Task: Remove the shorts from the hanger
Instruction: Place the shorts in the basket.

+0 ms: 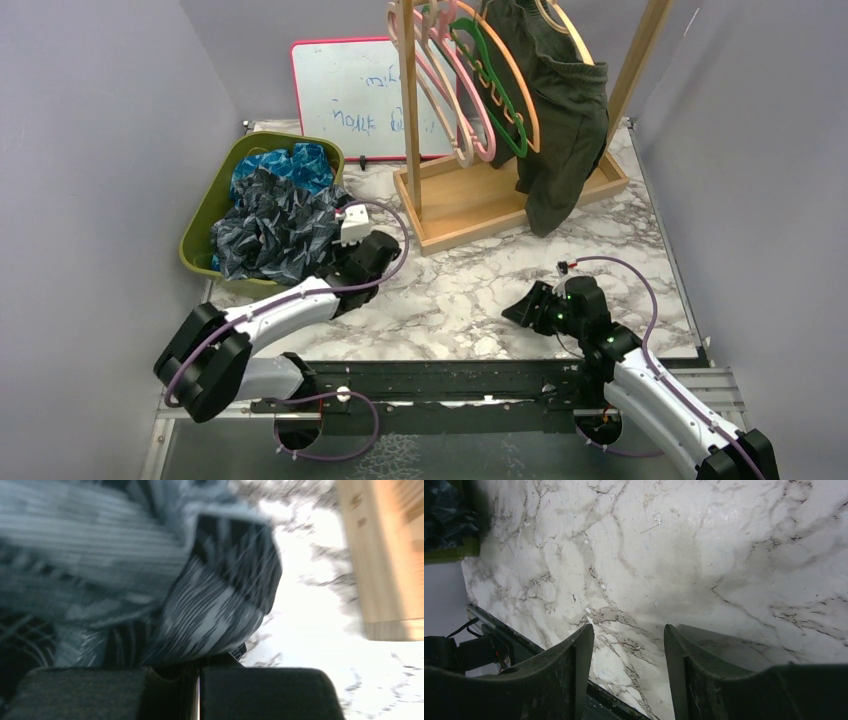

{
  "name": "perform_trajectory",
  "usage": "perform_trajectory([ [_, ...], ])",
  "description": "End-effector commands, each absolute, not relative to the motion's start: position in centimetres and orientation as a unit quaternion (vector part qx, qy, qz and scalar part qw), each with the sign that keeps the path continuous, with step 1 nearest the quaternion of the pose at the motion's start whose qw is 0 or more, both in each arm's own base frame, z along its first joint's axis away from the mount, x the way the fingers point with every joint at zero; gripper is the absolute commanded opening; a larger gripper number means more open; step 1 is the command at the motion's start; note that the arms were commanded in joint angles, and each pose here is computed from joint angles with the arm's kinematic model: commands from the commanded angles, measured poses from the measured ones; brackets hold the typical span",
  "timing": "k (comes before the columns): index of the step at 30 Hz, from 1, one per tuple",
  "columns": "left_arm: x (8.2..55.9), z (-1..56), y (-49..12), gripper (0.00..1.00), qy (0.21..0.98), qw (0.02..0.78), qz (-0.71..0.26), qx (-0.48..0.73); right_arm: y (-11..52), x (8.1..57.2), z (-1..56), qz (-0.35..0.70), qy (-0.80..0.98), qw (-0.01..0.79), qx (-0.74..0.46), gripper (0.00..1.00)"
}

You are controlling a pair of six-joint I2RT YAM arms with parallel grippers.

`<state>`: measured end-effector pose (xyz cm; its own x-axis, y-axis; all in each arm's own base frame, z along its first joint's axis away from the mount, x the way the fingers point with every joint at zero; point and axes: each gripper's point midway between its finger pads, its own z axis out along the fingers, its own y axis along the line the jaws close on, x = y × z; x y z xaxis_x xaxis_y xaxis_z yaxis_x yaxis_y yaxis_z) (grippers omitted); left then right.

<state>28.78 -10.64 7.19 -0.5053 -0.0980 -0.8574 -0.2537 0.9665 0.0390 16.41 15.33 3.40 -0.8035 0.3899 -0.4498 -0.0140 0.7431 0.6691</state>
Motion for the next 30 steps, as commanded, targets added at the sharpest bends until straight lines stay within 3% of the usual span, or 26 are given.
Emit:
perform_trajectory([
  [1,31.1,15.6,-12.5,0.00,0.833,0.549,0.042,-0.060,15.5,16.1,3.1,0.348,0.885,0.293,0.097,0.57],
  [8,33.3,29.3,-7.3,0.00,0.770,0.629,0.090,-0.063,15.5,16.2,3.1,0.347,0.885,0.295,0.098,0.57],
  [14,35.0,34.3,2.1,0.00,0.746,0.626,0.199,-0.112,15.5,16.2,3.2,0.348,0.885,0.294,0.097,0.57],
  [22,36.1,31.9,11.6,0.00,0.755,0.581,0.229,-0.201,15.5,16.2,3.2,0.348,0.884,0.296,0.096,0.57],
  [26,37.9,29.2,9.5,0.00,0.800,0.557,0.172,-0.139,15.5,16.4,3.2,0.346,0.885,0.297,0.097,0.57],
  [30,38.1,22.8,6.3,0.00,0.865,0.485,0.096,-0.086,15.5,16.5,3.2,0.344,0.885,0.297,0.097,0.57],
])
